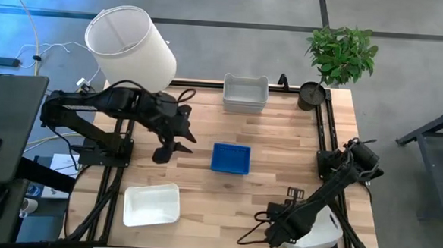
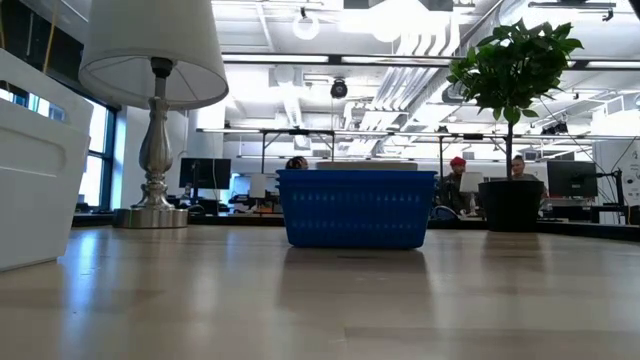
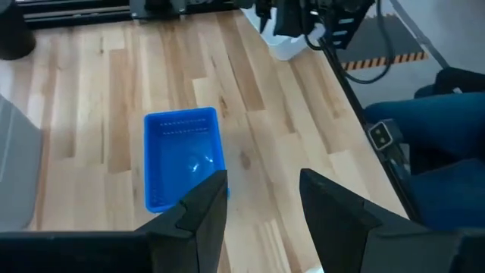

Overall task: Stack baskets by color
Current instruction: Stack the right white bin on the white bin

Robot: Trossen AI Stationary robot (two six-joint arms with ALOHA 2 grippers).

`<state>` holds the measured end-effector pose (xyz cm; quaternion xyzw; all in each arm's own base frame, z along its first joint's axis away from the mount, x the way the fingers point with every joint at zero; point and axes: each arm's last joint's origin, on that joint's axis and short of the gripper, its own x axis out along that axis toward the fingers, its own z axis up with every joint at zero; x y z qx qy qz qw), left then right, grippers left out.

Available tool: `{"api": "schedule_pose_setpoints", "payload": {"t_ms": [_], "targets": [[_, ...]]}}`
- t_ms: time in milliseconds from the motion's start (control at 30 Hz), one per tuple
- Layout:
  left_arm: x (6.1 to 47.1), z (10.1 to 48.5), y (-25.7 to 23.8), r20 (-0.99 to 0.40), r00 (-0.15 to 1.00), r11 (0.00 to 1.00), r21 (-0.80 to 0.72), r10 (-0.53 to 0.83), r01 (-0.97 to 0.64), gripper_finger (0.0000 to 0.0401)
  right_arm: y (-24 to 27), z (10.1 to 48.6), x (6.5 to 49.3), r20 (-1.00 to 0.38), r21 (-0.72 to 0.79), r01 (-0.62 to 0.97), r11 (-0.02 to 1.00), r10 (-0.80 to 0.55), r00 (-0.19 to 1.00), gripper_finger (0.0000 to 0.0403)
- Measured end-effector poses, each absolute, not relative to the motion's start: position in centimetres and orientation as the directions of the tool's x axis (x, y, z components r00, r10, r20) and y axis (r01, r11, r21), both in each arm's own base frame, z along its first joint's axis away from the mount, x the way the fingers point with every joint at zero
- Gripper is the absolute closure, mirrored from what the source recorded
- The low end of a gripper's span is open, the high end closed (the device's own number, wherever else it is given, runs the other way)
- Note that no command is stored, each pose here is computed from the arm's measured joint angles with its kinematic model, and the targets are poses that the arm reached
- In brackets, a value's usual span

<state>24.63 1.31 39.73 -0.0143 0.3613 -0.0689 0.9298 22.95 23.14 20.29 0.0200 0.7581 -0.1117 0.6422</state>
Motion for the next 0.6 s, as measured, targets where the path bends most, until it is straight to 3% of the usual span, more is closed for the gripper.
{"api": "schedule_pose_setpoints", "payload": {"t_ms": [333, 600], "targets": [[24.6, 39.7, 0.5, -0.671, 0.724, 0.987, -0.090, -0.159, 0.133, 0.0249, 22.8, 20.5, 22.5, -0.965, -0.185, 0.187, 0.965, -0.141, -0.222, 0.0284], [24.6, 39.7, 0.7, -0.679, 0.729, 0.996, -0.040, -0.086, 0.081, 0.0249, 22.8, 21.4, 22.4, -0.955, -0.200, 0.188, 0.962, -0.149, -0.255, 0.0284]]}}
